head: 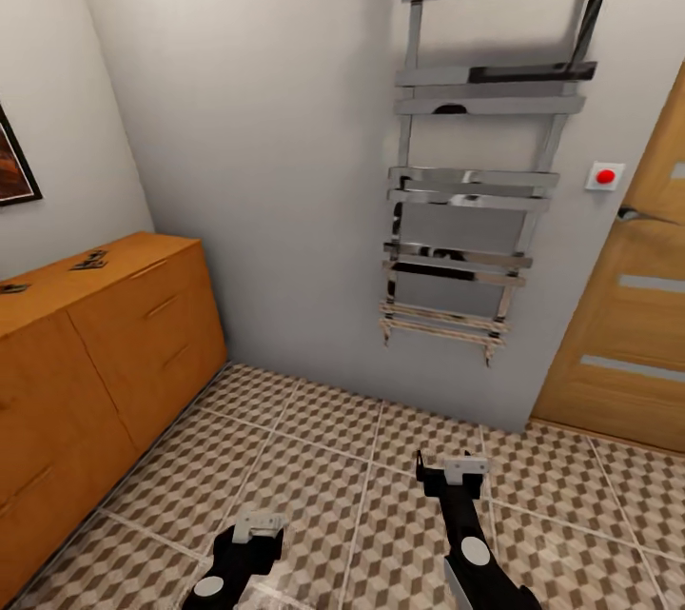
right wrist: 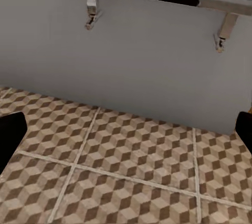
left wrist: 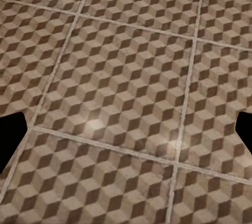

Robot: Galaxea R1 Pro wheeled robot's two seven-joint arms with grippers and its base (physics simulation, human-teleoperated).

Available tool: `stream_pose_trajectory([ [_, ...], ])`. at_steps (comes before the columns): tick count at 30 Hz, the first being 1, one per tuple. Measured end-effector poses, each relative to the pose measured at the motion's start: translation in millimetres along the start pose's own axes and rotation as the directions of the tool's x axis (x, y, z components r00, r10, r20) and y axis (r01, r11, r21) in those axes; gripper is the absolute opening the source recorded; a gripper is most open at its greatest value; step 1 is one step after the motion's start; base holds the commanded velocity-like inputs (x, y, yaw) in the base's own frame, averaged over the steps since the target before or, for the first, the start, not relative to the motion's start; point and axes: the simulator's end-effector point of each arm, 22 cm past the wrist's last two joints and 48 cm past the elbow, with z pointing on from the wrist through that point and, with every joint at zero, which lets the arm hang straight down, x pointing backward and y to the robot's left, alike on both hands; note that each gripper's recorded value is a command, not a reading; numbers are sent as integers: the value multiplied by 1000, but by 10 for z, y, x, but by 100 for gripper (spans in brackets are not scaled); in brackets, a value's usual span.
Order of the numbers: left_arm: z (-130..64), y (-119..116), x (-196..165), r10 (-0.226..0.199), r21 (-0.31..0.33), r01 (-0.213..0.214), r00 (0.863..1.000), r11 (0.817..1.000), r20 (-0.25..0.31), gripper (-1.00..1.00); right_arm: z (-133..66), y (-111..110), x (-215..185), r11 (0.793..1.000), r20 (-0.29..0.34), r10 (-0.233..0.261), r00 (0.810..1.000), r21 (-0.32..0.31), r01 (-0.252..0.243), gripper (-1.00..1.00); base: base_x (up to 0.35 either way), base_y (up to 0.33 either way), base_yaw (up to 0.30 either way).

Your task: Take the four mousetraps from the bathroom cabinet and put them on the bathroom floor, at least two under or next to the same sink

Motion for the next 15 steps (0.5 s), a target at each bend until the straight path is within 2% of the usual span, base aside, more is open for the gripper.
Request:
stream_pose_trajectory([
  [15, 9, 8, 8, 0, -1, 0, 1000, 1000, -2, 100, 3, 0, 33, 1000, -5, -2, 1000, -1, 2, 100, 0, 0, 282],
])
